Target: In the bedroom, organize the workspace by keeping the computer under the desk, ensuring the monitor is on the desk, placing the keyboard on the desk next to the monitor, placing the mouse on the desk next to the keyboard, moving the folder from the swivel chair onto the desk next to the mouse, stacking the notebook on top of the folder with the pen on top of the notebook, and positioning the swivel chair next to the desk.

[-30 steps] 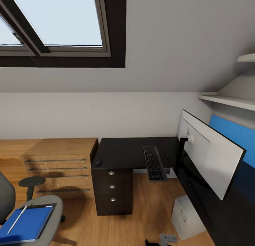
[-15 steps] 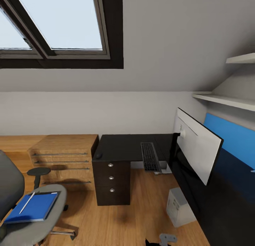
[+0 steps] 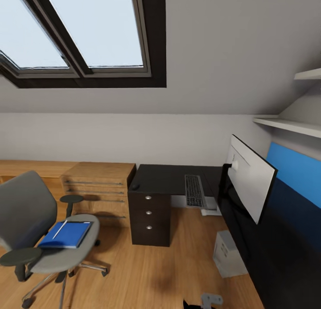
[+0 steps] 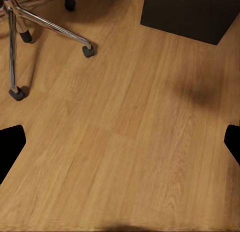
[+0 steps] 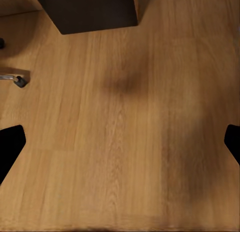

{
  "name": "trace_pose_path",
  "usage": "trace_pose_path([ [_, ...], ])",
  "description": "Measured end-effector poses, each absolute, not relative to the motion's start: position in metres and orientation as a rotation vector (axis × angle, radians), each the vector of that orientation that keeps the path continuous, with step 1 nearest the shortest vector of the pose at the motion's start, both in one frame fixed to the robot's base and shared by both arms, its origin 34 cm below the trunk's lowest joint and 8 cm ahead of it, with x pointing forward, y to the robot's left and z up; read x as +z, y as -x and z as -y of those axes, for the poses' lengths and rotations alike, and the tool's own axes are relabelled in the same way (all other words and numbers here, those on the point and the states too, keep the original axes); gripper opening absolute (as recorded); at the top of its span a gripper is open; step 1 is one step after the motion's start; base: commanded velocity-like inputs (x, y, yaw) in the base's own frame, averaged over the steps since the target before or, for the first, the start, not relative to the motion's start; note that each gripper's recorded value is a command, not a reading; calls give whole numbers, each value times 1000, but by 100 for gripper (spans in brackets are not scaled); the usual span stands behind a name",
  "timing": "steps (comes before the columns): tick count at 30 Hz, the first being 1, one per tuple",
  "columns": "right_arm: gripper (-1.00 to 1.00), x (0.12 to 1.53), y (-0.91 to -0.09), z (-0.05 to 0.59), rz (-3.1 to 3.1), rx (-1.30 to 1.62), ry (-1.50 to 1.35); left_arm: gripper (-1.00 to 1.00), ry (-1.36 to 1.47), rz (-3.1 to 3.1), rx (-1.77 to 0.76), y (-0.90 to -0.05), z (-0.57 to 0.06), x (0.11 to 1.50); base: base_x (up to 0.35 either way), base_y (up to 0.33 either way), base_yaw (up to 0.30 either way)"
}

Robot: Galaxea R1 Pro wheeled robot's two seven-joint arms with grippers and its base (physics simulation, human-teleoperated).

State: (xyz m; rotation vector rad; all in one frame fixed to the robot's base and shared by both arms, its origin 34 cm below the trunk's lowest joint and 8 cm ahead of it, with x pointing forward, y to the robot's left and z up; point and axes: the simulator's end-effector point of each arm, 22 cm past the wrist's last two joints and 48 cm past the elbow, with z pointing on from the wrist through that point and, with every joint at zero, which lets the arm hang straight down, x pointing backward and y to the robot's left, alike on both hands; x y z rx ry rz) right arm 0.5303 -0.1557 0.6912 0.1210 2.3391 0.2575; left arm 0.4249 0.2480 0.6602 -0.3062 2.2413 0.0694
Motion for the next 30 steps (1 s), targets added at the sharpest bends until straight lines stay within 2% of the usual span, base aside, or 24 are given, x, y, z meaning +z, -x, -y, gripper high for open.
trace_pose_path([
  [30,100,691,-531,159,-2338,251,-121,100,305,-2242,67,-425,-247,660,-330,-4,10],
])
